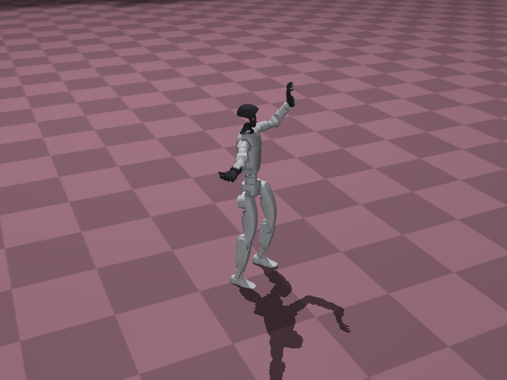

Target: Dance

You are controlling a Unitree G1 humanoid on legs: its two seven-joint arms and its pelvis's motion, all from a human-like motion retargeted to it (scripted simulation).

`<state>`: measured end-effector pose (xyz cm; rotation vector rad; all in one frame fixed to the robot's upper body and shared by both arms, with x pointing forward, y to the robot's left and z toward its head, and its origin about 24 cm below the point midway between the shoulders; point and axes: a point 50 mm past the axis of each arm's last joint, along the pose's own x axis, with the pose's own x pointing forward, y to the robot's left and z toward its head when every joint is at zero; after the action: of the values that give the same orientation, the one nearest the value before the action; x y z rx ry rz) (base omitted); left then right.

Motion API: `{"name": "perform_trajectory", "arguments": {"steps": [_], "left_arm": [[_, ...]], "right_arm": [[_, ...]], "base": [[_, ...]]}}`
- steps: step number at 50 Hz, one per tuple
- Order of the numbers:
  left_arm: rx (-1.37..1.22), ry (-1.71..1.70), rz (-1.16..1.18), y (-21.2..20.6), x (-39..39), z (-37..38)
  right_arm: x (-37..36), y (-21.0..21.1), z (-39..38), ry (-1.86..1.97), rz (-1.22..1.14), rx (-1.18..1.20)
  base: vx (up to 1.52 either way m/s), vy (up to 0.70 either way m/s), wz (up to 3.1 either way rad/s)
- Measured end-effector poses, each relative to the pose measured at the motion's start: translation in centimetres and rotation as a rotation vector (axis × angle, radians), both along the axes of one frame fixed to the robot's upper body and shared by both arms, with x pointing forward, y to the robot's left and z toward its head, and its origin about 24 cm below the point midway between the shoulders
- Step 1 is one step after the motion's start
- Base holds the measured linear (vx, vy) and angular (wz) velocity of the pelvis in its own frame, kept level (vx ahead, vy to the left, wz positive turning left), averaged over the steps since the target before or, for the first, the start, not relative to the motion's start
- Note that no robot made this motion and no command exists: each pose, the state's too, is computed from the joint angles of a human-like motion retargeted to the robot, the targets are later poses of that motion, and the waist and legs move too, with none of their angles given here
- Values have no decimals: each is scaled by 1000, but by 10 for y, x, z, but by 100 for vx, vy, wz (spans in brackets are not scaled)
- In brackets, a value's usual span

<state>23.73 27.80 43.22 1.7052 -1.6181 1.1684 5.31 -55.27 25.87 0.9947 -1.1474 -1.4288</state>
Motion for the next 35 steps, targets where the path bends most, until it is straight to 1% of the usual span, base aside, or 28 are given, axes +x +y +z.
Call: {"name": "perform_trajectory", "arguments": {"steps": [2, 5, 8, 10, 11, 14, 15, 17, 18, 20, 22, 23, 25, 27, 29, 31, 33, 35], "left_arm": [[-372, -79, -49, 47, -1, 8], [-944, -231, -172, 119, -11, -12], [-1494, -434, -382, 186, -35, -67], [-1747, -593, -563, 219, -58, -113], [-1833, -698, -659, 230, -70, -138], [-1961, -1176, -1018, 240, -88, -207], [-1951, -1367, -1152, 238, -89, -231], [-1848, -1587, -1399, 236, -91, -270], [-1791, -1652, -1472, 234, -92, -284], [-1736, -1740, -1493, 228, -95, -309], [-1795, -1729, -1444, 225, -90, -313], [-1809, -1710, -1439, 224, -86, -308], [-1770, -1637, -1496, 226, -75, -286], [-1685, -1502, -1572, 230, -68, -250], [-1601, -1296, -1584, 230, -62, -205], [-1516, -1008, -1538, 220, -50, -149], [-1436, -675, -1462, 199, -32, -100], [-1312, -325, -1349, 166, -13, -54]], "right_arm": [[4, 9, 46, 161, -59, -223], [38, 44, 113, 408, -65, -645], [87, 99, 159, 692, -11, -1075], [119, 139, 172, 886, -1, -1310], [131, 158, 174, 981, -17, -1415], [160, 208, 167, 1242, -120, -1711], [167, 222, 161, 1321, -180, -1796], [174, 245, 152, 1425, -375, -1935], [175, 256, 148, 1434, -487, -1991], [175, 279, 137, 1361, -775, -2129], [169, 296, 129, 1223, -1050, -2243], [165, 301, 130, 1151, -1164, -2257], [158, 300, 140, 1066, -1316, -2178], [151, 285, 158, 1067, -1326, -1982], [144, 260, 177, 1100, -1260, -1741], [133, 223, 192, 1139, -1155, -1451], [120, 185, 199, 1157, -1035, -1177], [101, 145, 197, 1147, -884, -927]], "base": [[-18, -4, -29], [-20, 9, -22], [-13, 20, -42], [2, 15, -41], [1, 9, -38], [-3, 5, -45], [-5, 1, -28], [-8, -2, -6], [-9, -10, 15], [-8, -20, 29], [-5, -21, 33], [-2, -17, 32], [3, -11, 24], [13, -5, 7], [18, -1, 10], [15, 5, 20], [14, 5, 25], [11, -3, 30]]}}
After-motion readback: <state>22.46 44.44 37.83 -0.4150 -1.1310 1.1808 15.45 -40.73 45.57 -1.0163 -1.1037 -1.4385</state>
